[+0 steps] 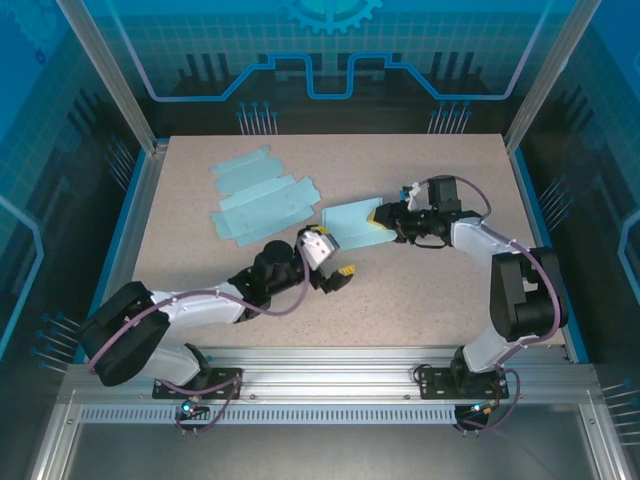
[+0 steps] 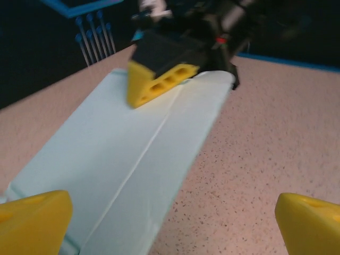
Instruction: Fold the paper box
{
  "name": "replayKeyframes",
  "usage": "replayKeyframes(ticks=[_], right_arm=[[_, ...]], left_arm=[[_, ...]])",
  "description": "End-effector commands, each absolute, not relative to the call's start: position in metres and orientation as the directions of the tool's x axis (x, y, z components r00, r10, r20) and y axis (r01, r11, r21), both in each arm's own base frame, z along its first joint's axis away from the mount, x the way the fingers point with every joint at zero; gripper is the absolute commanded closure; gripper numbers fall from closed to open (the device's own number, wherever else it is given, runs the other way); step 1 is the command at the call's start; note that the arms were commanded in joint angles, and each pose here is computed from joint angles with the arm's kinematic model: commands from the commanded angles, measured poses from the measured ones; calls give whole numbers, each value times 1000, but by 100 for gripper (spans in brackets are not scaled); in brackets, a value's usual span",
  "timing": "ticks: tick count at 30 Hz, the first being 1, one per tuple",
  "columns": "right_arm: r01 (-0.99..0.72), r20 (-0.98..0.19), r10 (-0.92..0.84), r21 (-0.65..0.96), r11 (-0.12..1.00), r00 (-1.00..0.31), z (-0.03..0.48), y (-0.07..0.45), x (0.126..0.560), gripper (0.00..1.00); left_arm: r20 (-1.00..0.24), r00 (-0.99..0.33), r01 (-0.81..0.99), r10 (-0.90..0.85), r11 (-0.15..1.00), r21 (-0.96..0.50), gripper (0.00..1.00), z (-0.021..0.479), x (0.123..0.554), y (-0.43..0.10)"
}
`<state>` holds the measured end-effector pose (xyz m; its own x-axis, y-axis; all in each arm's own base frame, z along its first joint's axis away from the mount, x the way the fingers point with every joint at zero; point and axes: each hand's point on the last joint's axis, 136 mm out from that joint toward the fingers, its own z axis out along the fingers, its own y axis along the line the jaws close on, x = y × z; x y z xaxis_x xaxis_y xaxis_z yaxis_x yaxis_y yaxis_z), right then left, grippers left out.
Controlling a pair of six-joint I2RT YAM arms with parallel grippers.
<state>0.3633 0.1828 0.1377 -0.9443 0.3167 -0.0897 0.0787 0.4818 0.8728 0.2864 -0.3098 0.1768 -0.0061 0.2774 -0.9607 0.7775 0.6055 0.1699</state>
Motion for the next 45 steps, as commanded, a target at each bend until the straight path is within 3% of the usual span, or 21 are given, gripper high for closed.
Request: replayKeyframes(ticks=[1, 9, 16, 23, 29, 33, 36, 39, 45], right_arm=[[80, -68, 310, 893, 443, -948, 161, 184, 357, 60], [77, -69, 309, 895, 438, -949, 164, 186, 352, 60], [76, -67, 303, 897, 436, -951, 164, 187, 350, 60], [86, -53, 300, 897, 433, -953, 159, 188, 351, 60], [100, -35, 295, 897, 430, -955, 153, 189, 352, 60], [103, -31, 291, 895, 434, -956, 151, 189, 352, 60], [103, -33, 289, 890, 444, -957, 149, 188, 352, 58], [98, -45, 286, 880, 465, -957, 148, 186, 352, 51], [81, -71, 291, 874, 479, -954, 153, 179, 353, 25]], left_arm=[[-847, 193, 660, 494, 574, 485, 1, 179, 305, -308], [-734, 187, 492, 652, 585, 645, 1, 174, 344, -309], [-698, 174, 396, 695, 600, 695, 3, 179, 363, -307], [-617, 173, 331, 768, 545, 771, 15, 175, 368, -304], [-594, 195, 281, 780, 536, 796, 42, 179, 369, -305], [-590, 205, 270, 781, 534, 801, 43, 181, 368, -307], [-588, 208, 271, 782, 531, 802, 54, 183, 367, -308], [-574, 212, 312, 791, 502, 806, 59, 178, 362, -309], [-594, 169, 531, 786, 435, 727, 60, 158, 335, -310]])
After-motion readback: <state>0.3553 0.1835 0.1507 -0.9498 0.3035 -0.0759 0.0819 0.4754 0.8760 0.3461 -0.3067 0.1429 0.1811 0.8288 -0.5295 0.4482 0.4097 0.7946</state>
